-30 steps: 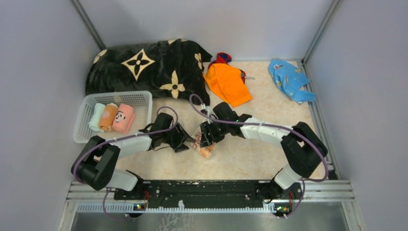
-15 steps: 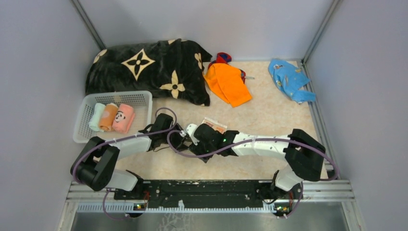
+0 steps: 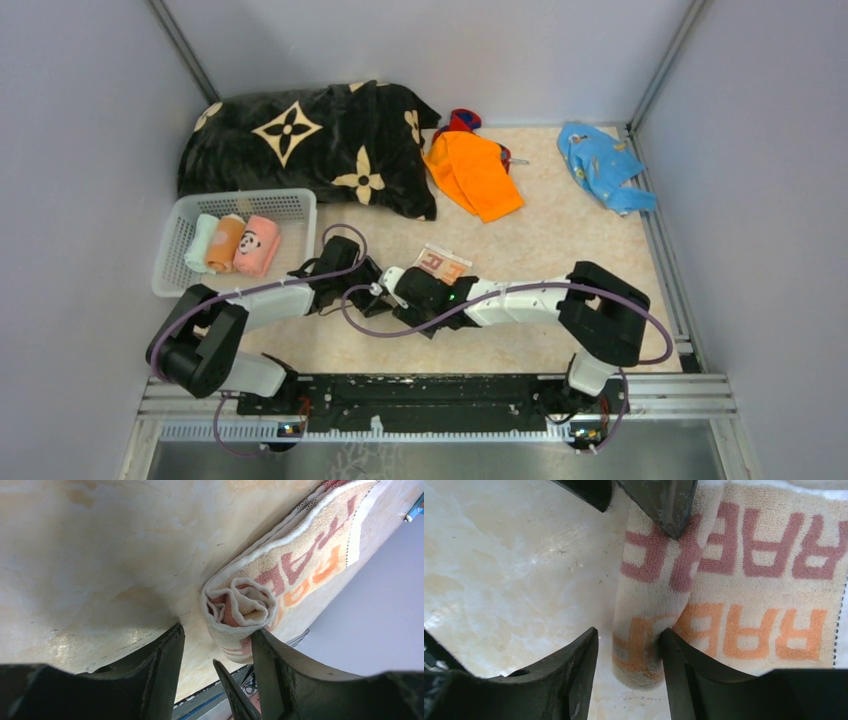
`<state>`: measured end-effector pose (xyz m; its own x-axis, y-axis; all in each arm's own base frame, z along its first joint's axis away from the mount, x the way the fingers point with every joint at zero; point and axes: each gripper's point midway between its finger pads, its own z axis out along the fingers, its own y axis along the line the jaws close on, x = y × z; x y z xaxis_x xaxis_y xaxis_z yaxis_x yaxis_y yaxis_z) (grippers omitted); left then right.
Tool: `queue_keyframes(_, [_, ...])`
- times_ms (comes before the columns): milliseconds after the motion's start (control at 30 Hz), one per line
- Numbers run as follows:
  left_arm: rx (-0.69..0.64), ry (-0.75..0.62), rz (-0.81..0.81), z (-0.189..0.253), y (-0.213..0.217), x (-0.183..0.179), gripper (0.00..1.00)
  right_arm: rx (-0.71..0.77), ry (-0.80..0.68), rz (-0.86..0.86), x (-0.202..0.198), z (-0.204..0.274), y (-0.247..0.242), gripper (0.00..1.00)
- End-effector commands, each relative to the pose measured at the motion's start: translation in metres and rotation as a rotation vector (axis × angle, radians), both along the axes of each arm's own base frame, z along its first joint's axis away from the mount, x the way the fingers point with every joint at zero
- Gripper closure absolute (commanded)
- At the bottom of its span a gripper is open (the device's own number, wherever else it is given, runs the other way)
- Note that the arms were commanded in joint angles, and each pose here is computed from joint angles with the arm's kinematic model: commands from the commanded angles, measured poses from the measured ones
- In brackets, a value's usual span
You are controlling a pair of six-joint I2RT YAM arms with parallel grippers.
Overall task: Roll the towels
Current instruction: Roll the towel at the center of the board.
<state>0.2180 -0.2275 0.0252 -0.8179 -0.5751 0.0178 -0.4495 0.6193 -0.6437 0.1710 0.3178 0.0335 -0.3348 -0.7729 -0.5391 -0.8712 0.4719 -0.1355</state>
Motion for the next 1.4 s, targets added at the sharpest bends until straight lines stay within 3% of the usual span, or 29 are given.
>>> queue_keyframes(0, [0.214,0.159,0.024,-0.049,0.043,-0.041,0.40,-0.039,-0.054,0.025,0.007,-0.008,0.010,0.51])
queue_keyframes(167, [0.216,0.160,0.030,-0.050,0.045,-0.042,0.40,-0.114,-0.084,0.042,0.011,-0.017,0.007,0.55])
queue_keyframes(267, [0.215,0.151,0.036,-0.049,0.045,-0.041,0.40,-0.130,-0.075,0.049,0.011,-0.021,0.008,0.63])
queue_keyframes(533, [0.171,0.020,0.058,-0.019,0.044,-0.020,0.37,0.139,0.206,0.116,-0.014,0.001,0.041,0.85])
queue_keyframes(833, [0.093,-0.252,0.086,0.035,0.051,-0.007,0.30,0.485,0.629,0.099,-0.013,0.033,0.051,0.85])
queue_keyframes(967, [0.050,-0.314,0.075,0.045,0.049,-0.009,0.27,0.629,0.810,0.074,-0.008,0.040,0.049,0.85])
queue_keyframes(1167, [-0.023,-0.318,0.019,0.042,0.034,-0.012,0.25,0.672,0.990,-0.029,0.000,0.023,0.039,0.84])
queue_keyframes(1367, [-0.043,-0.287,-0.022,0.042,0.019,-0.001,0.26,0.665,1.079,-0.106,-0.003,0.005,0.033,0.84])
